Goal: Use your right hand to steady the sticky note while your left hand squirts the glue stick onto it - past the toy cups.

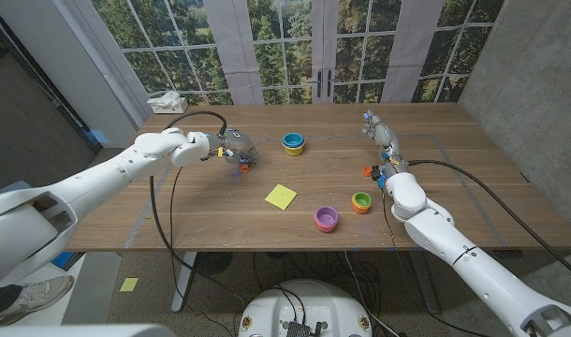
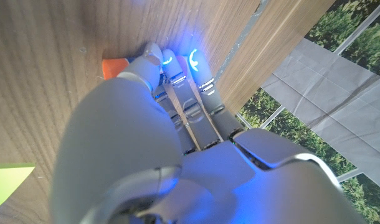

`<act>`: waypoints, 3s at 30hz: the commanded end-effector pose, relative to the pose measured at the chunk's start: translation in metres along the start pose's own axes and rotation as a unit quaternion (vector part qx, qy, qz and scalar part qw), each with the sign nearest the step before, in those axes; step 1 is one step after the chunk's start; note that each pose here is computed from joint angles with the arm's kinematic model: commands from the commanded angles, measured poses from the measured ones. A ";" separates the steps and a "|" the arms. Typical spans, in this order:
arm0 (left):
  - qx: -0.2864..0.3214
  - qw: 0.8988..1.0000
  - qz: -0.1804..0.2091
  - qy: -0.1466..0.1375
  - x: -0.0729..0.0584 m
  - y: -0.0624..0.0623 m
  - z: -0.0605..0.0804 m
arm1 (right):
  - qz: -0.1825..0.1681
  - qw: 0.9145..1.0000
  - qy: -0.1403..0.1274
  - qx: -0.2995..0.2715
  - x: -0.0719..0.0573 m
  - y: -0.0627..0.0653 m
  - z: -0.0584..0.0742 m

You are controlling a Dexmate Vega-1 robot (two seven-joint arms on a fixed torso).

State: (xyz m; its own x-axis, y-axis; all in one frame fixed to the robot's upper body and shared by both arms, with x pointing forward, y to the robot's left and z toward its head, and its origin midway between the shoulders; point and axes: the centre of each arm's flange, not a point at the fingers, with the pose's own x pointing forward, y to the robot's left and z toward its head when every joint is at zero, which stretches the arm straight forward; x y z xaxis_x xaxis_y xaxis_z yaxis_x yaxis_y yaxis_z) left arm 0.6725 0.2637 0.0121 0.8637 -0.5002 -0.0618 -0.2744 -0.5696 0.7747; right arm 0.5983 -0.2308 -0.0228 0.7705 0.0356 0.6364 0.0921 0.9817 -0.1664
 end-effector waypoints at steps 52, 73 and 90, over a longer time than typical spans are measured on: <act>-0.160 0.965 0.195 0.066 -0.039 0.046 -0.017 | 0.008 0.999 -0.011 -0.040 -0.006 0.000 0.011; -0.278 0.935 0.208 0.070 -0.060 0.063 -0.017 | 0.025 0.997 0.014 -0.077 -0.029 -0.003 0.014; -0.347 0.910 0.215 0.067 -0.078 0.069 -0.007 | 0.041 0.989 0.039 -0.137 -0.053 -0.006 0.020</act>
State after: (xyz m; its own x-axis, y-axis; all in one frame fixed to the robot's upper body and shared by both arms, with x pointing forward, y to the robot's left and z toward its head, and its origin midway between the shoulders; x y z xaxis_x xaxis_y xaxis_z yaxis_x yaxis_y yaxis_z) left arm 0.6023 0.2687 0.0729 0.7884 -0.4865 0.3765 -0.3524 0.1445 0.9246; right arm 0.5585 -0.2337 -0.0345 0.8130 0.0820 0.5765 0.1654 0.9168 -0.3636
